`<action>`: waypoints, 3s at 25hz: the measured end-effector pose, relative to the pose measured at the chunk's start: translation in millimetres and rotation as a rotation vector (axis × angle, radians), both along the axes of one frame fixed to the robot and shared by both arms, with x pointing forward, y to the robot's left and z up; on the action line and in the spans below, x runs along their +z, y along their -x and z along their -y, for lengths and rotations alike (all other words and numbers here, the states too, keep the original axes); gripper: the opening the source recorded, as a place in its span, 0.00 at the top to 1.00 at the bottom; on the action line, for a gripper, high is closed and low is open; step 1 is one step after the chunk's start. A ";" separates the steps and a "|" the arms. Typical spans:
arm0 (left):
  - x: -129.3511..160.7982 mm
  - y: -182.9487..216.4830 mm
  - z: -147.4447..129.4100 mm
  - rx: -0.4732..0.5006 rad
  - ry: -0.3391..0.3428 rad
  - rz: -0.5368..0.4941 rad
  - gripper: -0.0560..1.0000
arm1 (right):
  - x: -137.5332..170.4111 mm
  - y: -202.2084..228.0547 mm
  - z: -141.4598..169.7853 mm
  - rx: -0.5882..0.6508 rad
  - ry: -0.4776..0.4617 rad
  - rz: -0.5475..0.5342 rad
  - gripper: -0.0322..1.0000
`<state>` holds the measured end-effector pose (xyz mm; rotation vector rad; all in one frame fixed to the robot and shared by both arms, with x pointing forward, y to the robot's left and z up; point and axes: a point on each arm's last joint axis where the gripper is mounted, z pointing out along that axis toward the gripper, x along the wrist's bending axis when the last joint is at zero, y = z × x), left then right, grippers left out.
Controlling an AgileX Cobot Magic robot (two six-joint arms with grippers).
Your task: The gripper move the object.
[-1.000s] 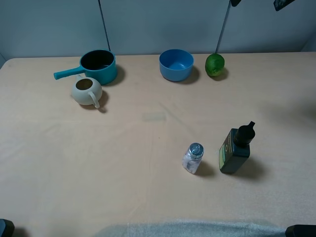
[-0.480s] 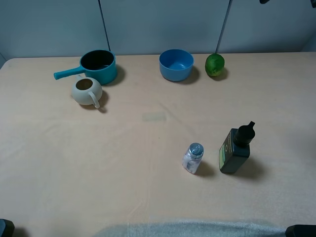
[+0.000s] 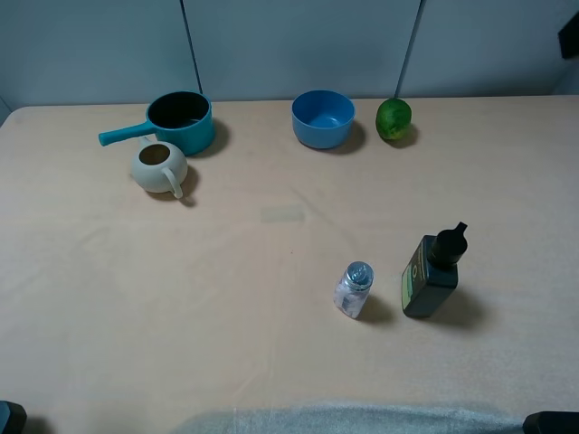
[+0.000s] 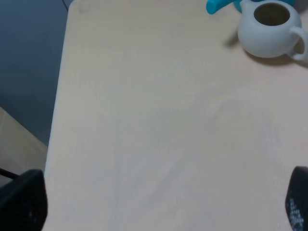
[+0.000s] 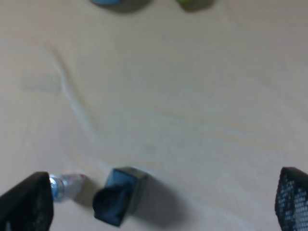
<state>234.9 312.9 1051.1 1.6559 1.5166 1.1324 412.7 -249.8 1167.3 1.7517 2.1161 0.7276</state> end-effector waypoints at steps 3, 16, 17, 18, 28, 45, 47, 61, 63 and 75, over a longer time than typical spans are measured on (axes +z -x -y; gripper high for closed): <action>0.0 0.0 0.0 0.000 0.000 0.000 0.01 | -1.4 27.8 8.8 -0.006 0.010 0.047 0.30; 0.0 0.0 0.0 0.000 0.000 0.000 0.01 | -19.2 125.8 35.1 -0.016 -0.024 0.258 0.30; 0.0 0.0 0.0 0.000 0.000 0.000 0.01 | -21.6 131.9 36.9 -0.020 -0.027 0.273 0.30; 0.0 0.0 0.0 0.000 0.000 0.000 0.01 | -24.4 136.5 38.4 -0.029 -0.028 0.284 0.30; 0.0 0.0 0.0 0.000 0.000 0.000 0.01 | -57.9 178.1 48.6 -0.175 -0.019 0.396 0.30; 0.0 0.0 0.0 0.000 0.000 0.000 0.01 | -112.2 178.9 54.6 -0.217 0.028 0.549 0.30; 0.0 0.0 0.0 0.000 0.000 0.000 0.01 | -113.4 178.1 54.7 -0.218 0.030 0.548 0.30; 0.0 0.0 0.0 0.000 0.000 0.000 0.01 | -113.0 177.9 54.7 -0.218 0.031 0.553 0.30; 0.0 0.0 0.0 0.000 0.000 0.000 0.01 | -113.0 177.9 54.7 -0.218 0.031 0.553 0.30; 0.0 0.0 0.0 0.000 0.000 0.000 0.01 | -112.9 177.9 54.7 -0.218 0.031 0.553 0.30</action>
